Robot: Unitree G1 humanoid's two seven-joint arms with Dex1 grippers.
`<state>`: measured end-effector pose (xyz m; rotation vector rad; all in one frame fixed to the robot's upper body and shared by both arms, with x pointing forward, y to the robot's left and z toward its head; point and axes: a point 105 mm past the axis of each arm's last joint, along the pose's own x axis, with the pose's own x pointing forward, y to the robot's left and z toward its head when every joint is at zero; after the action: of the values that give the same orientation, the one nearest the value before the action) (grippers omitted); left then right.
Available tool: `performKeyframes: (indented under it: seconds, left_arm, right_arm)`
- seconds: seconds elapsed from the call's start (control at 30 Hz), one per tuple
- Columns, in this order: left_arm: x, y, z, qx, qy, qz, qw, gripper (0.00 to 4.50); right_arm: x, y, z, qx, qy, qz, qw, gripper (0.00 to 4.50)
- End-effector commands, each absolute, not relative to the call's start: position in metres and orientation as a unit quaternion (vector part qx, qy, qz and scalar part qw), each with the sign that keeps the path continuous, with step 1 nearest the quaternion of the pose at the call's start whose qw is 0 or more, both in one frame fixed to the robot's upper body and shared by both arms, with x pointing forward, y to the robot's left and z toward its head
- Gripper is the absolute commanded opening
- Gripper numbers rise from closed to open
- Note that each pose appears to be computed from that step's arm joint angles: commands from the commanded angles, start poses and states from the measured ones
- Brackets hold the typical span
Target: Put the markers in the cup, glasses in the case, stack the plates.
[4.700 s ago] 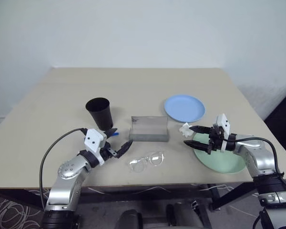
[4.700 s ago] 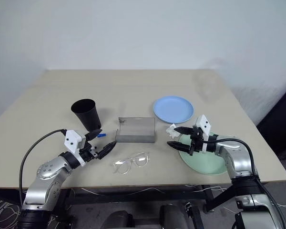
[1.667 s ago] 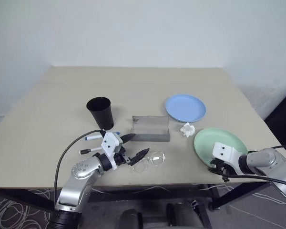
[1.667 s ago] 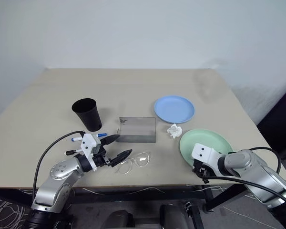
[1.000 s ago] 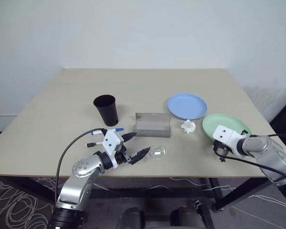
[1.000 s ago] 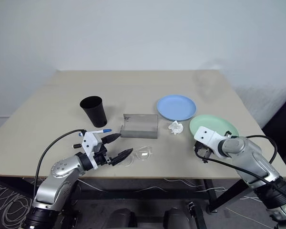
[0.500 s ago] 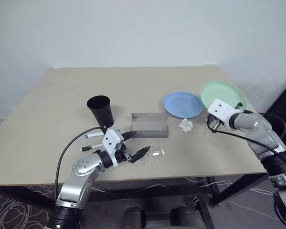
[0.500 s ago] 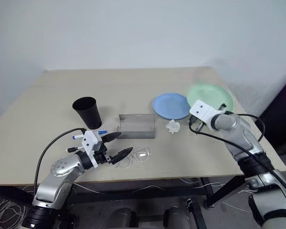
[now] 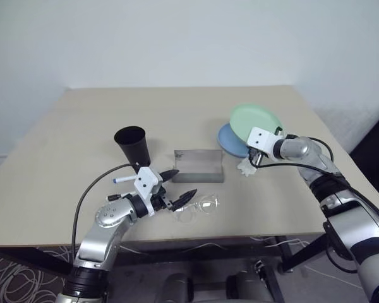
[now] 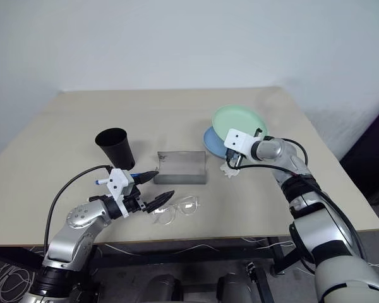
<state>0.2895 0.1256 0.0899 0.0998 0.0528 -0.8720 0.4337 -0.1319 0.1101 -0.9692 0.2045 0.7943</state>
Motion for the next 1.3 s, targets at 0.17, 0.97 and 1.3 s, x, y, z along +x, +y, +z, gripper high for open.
performKeyframes:
  seconds: [0.17,0.97,1.3]
  left_arm:
    - [0.288,0.130,0.103,0.065,0.000,-0.414,0.908,4.50]
    - [0.294,0.131,0.105,0.073,0.001,-0.419,0.905,4.50]
    - [0.295,0.133,0.105,0.076,0.001,-0.416,0.906,4.50]
  right_arm:
    - [0.442,-0.123,0.138,-0.446,0.039,0.369,0.814,3.00]
    - [0.400,-0.140,0.105,-0.201,0.197,0.414,0.866,4.46]
    - [0.399,-0.135,0.103,-0.188,0.203,0.409,0.870,2.27]
